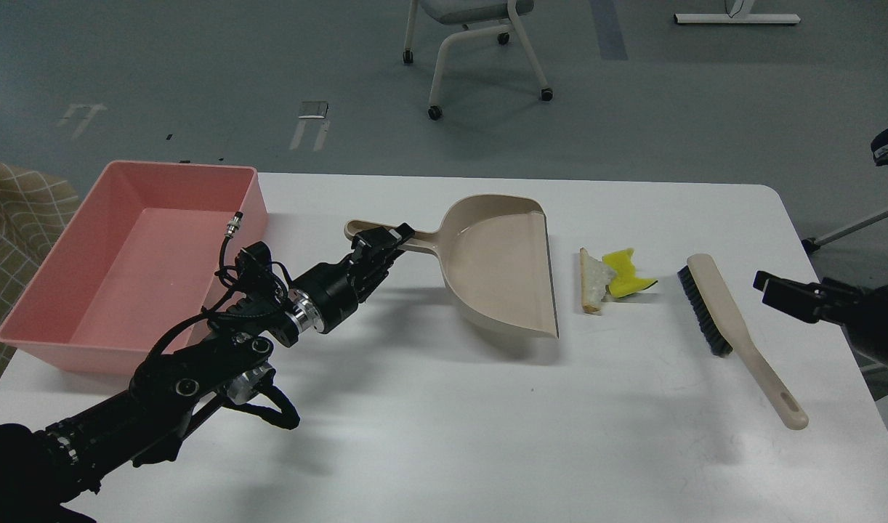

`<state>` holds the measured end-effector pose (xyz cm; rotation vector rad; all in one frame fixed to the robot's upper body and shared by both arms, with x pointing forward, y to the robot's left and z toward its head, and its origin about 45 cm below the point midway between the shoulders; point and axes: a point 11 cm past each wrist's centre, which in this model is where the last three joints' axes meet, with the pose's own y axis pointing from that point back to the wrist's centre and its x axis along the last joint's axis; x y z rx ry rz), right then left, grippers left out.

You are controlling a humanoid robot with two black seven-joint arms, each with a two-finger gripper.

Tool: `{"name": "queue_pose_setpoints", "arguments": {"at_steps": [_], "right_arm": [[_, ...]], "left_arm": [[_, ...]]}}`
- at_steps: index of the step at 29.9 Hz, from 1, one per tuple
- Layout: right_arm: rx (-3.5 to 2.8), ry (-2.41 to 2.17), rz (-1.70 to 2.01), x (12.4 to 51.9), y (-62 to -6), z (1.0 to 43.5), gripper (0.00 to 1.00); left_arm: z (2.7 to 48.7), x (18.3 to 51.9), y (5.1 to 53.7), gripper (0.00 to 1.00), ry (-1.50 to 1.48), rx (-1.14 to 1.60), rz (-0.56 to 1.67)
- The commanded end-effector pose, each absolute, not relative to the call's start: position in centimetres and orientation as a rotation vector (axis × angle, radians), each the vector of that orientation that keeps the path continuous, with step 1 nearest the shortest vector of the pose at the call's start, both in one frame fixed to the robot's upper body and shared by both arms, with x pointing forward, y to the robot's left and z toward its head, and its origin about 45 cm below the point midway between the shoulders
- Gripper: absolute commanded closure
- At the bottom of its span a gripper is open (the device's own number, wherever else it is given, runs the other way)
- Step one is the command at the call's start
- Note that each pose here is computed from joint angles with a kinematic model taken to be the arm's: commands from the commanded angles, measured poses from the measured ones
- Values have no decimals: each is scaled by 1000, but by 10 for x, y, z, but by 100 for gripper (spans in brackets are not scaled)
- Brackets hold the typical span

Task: Sweep and dump garbage into bin
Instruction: 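Reach the right gripper to the wooden brush handle and grasp it, then sweep the yellow sponge and debris into the dustpan with the brush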

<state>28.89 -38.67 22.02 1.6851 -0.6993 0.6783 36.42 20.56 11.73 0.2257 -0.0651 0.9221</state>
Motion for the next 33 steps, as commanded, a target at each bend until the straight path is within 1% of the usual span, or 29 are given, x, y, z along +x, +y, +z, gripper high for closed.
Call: {"name": "queue_pose_setpoints", "arguments": {"at_steps": [1, 4, 7, 10, 11, 13, 14, 16, 17, 19, 21, 22, 23, 25, 26, 33], "right_arm": [[1693, -667, 633, 271, -380, 199, 0], [1686, -639, 585, 257, -385, 183, 0], [1699, -641, 561, 252, -382, 176, 0], [1714, -646, 550, 250, -377, 170, 10], [1699, -633, 558, 248, -378, 169, 17], [1680, -620, 560, 245, -381, 166, 24], [1674, -609, 556, 242, -381, 163, 31], [1679, -606, 545, 238, -380, 159, 38], [1680, -608, 544, 238, -378, 158, 46], [1677, -609, 542, 238, -378, 157, 55], [1673, -608, 542, 238, -379, 158, 70], [1673, -608, 542, 238, -379, 158, 74], [1671, -608, 542, 238, -379, 158, 82], [1673, -610, 543, 238, -379, 158, 92], [1673, -610, 543, 238, -379, 158, 100], [1667, -614, 555, 242, -381, 162, 100]], "left_arm": [[114, 362, 204, 96, -61, 231, 917], [113, 362, 202, 96, -57, 233, 916], [113, 362, 202, 95, -57, 233, 918], [113, 362, 202, 95, -58, 232, 920], [113, 362, 201, 95, -58, 231, 919], [113, 362, 201, 95, -59, 230, 919], [113, 362, 200, 95, -58, 230, 917], [113, 362, 199, 95, -57, 229, 916], [113, 362, 200, 95, -58, 230, 917], [113, 362, 199, 95, -57, 229, 916], [113, 362, 199, 95, -57, 229, 916], [113, 362, 199, 95, -57, 229, 916], [113, 362, 199, 95, -57, 230, 917], [113, 362, 200, 95, -58, 231, 918], [113, 362, 200, 95, -58, 231, 918], [113, 362, 199, 95, -58, 229, 918]]}}
